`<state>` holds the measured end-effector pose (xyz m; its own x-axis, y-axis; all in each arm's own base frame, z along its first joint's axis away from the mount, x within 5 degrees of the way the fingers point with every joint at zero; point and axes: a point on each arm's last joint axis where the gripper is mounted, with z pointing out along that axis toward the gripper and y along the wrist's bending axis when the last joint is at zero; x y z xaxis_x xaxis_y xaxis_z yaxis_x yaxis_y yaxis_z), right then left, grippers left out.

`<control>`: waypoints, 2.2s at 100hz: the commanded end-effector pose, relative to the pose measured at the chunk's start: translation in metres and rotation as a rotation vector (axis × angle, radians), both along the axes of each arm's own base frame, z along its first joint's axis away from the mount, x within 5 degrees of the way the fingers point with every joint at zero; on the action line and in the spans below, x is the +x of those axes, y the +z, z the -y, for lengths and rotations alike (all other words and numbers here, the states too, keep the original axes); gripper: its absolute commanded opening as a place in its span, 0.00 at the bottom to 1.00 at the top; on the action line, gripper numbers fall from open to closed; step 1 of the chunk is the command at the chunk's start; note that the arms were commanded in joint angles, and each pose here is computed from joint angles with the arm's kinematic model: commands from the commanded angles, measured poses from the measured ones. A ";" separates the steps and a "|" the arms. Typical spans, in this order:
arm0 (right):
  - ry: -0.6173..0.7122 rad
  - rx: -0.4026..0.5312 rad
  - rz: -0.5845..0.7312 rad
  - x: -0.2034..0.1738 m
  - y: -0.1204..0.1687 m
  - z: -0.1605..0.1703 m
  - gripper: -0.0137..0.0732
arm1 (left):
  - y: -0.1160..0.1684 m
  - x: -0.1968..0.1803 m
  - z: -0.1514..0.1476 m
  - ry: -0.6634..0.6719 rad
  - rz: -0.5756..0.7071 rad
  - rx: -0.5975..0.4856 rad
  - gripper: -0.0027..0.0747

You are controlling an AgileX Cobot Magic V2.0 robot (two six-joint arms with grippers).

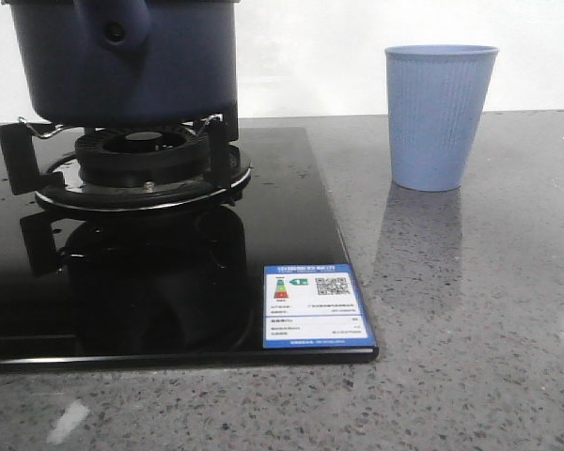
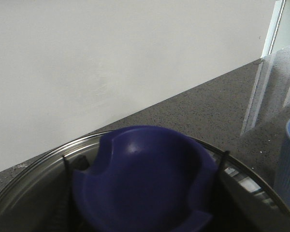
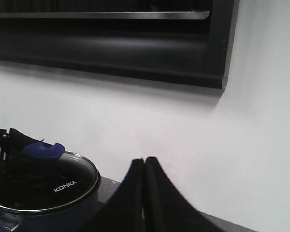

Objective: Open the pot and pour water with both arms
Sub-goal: 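Lower the held glass lid back onto the pot with left gripper, then seat the lid on the pot and release the knob with left gripper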

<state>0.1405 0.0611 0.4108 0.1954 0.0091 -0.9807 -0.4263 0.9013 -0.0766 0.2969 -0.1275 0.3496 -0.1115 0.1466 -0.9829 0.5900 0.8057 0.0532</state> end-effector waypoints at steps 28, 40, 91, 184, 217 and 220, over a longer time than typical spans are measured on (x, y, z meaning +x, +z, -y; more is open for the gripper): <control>0.031 0.034 0.057 -0.010 0.014 0.001 0.08 | 0.027 0.006 0.002 0.021 0.050 -0.082 0.36; 0.031 0.034 0.057 -0.010 0.014 0.001 0.08 | 0.026 0.006 0.002 0.021 0.048 -0.081 0.36; 0.028 0.033 0.055 -0.010 0.013 0.001 0.08 | 0.020 0.008 0.009 -0.050 0.036 -0.093 0.46; 0.058 0.024 0.038 -0.009 0.003 -0.002 0.08 | 0.020 -0.006 -0.001 0.019 0.009 -0.108 0.70; 0.039 0.022 0.027 -0.008 0.002 0.000 0.08 | 0.040 -0.021 -0.005 -0.005 0.072 -0.135 0.65; 0.033 0.022 0.024 -0.008 0.002 0.000 0.08 | 0.043 -0.024 -0.006 -0.003 0.082 -0.138 0.64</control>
<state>0.1364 0.0617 0.4030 0.1880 0.0192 -0.9820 -0.4475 0.8917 -0.0683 0.2885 -0.1231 0.3611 -0.1016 0.1068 -0.9891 0.5707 0.8206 0.0300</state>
